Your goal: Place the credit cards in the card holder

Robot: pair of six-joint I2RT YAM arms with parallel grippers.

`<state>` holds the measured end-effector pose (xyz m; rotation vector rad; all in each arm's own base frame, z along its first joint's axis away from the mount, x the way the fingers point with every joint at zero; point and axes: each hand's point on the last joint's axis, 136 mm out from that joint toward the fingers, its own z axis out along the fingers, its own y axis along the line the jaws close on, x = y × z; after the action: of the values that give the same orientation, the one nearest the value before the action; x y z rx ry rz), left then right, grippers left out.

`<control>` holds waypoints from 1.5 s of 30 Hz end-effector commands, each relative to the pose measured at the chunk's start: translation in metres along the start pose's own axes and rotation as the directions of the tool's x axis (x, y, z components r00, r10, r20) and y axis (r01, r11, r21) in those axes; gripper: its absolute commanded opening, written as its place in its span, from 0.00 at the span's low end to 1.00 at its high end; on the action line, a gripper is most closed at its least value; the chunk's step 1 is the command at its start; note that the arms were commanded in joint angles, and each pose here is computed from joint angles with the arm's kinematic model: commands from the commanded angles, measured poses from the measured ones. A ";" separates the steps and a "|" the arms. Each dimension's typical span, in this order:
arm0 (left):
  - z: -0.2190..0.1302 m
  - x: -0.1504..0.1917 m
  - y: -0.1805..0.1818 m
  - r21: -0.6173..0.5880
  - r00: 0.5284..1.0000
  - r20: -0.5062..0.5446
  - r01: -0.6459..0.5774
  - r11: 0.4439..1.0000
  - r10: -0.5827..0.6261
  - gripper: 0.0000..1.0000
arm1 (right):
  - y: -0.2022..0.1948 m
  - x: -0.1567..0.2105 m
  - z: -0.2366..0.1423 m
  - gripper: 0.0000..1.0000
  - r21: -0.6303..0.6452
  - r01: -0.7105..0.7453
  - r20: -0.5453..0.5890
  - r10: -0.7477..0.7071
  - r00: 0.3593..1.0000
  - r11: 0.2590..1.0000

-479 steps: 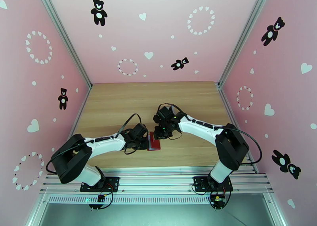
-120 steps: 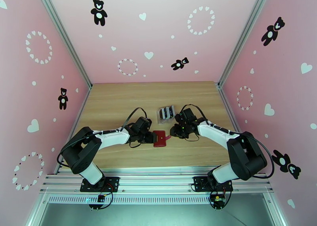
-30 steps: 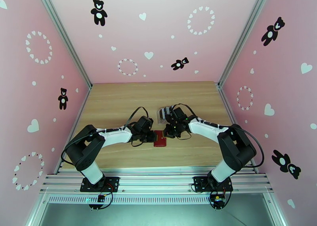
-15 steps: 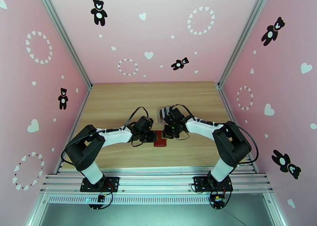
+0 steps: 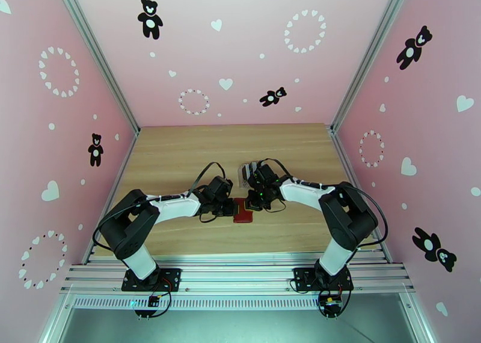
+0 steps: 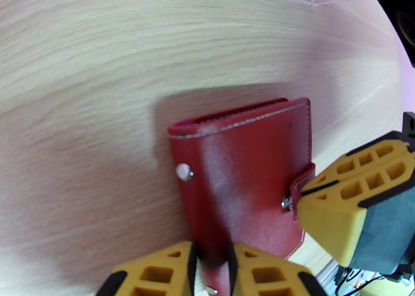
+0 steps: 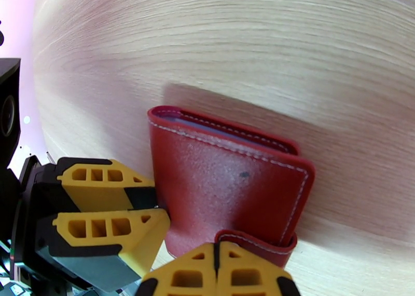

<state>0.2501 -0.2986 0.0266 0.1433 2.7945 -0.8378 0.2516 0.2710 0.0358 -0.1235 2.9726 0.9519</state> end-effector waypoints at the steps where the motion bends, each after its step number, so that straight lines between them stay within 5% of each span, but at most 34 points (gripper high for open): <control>1: 0.002 0.003 -0.006 0.011 1.000 -0.015 -0.002 1.000 0.002 0.26 | 0.001 -0.003 0.005 0.00 0.001 -0.001 -0.008 0.001 1.000 1.000; 39: 0.001 0.001 -0.004 0.000 1.000 -0.009 -0.004 1.000 0.004 0.26 | -0.042 0.015 0.021 0.00 0.094 -0.077 -0.046 0.082 0.996 0.993; 45: -0.002 -0.002 -0.005 -0.011 1.000 -0.002 -0.015 1.000 0.015 0.28 | -0.024 0.005 0.007 0.29 0.057 -0.049 -0.012 0.049 0.999 0.997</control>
<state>0.2492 -0.2978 0.0260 0.1433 2.8010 -0.8316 0.2532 0.2760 0.0331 -0.1171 2.9607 1.0381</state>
